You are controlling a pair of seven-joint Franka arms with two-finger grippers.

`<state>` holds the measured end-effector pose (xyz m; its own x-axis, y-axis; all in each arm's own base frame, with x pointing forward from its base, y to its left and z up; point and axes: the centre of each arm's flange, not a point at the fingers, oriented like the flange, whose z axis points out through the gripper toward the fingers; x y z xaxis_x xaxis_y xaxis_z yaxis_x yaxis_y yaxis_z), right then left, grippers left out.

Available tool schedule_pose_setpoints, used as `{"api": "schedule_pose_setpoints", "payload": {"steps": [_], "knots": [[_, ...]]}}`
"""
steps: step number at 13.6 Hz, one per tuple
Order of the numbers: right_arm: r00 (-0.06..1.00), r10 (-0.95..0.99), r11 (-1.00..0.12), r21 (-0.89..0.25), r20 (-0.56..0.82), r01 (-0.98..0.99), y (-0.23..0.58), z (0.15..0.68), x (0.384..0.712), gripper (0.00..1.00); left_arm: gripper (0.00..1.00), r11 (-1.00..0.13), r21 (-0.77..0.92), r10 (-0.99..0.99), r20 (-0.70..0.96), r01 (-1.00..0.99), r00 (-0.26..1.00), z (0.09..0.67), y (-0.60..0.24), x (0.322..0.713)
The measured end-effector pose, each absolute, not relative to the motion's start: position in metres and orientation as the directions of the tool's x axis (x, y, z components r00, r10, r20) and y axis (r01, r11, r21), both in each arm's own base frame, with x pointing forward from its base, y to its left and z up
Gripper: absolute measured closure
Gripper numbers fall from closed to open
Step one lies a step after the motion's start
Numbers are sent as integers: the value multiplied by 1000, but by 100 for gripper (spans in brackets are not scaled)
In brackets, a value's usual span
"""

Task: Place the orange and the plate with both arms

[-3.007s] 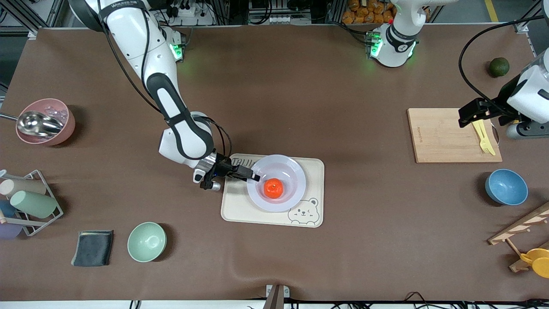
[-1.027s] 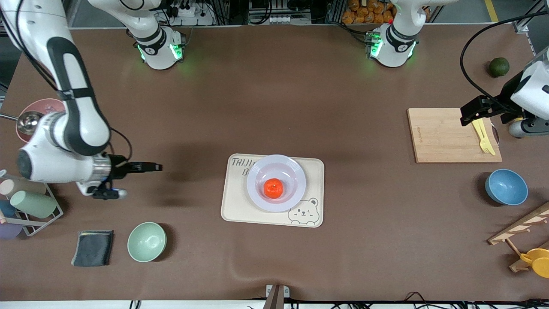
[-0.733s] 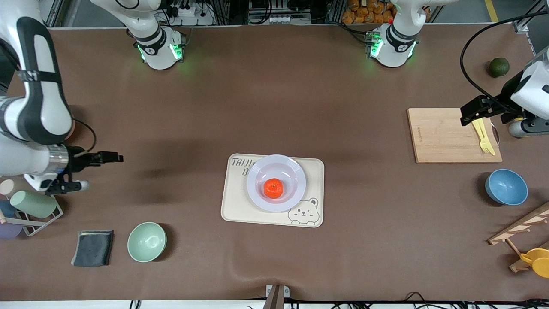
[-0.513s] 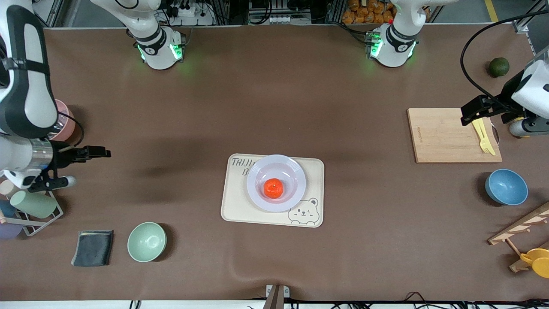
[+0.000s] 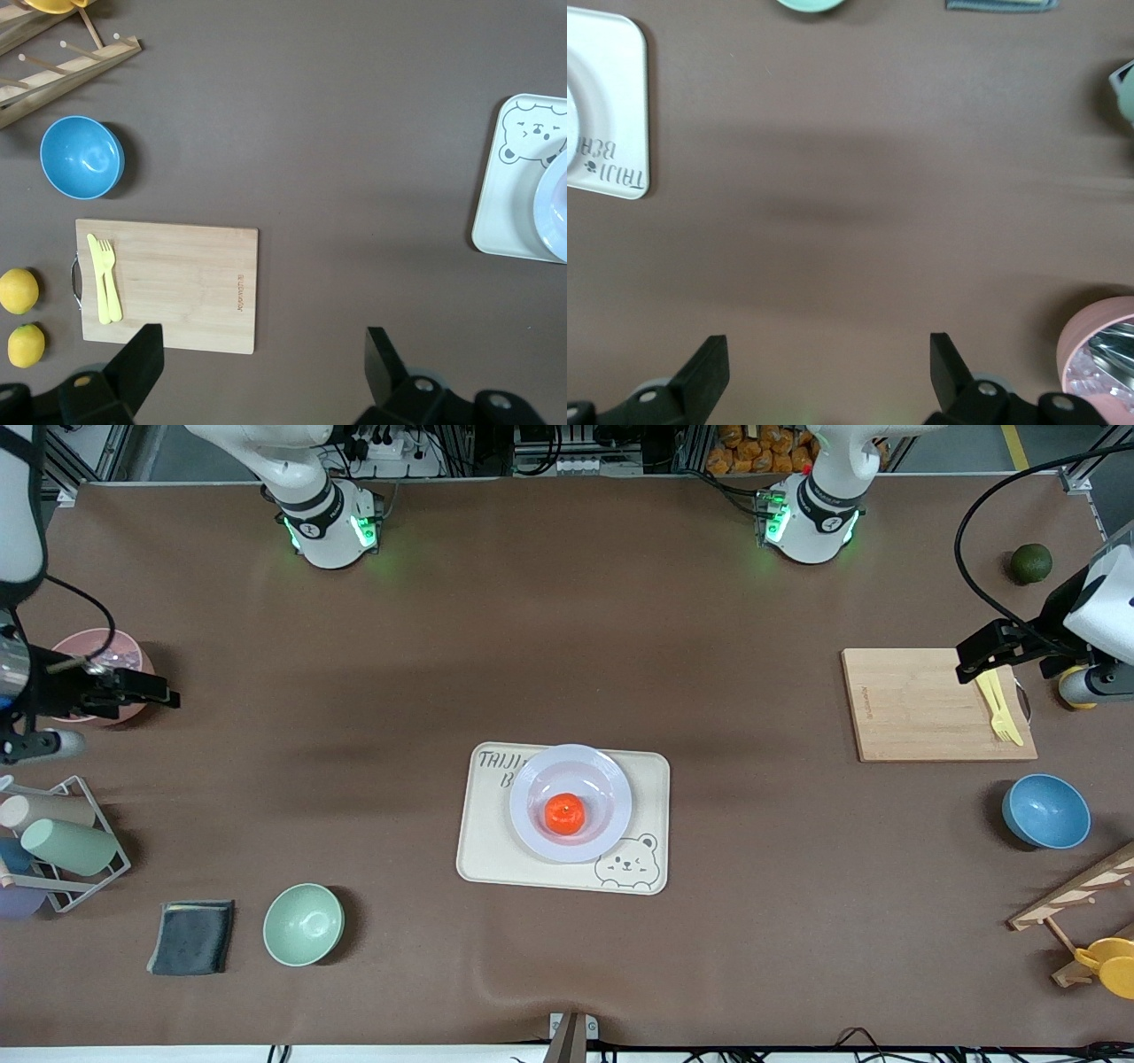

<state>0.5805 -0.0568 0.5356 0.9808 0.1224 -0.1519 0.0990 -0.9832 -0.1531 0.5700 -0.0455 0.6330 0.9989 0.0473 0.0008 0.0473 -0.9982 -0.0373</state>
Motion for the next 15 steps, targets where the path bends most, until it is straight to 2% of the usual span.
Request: {"api": "schedule_pose_setpoints", "payload": {"steps": [7, 15], "knots": [[981, 188, -981, -55, -51, 185, -18, 602, 555, 0, 0, -998, -37, 50, 7, 50, 999, 639, -44, 569], [985, 173, -985, -11, -7, 172, -30, 609, 559, 0, 0, -997, -38, 59, 11, 60, 998, 646, -39, 564]]}}
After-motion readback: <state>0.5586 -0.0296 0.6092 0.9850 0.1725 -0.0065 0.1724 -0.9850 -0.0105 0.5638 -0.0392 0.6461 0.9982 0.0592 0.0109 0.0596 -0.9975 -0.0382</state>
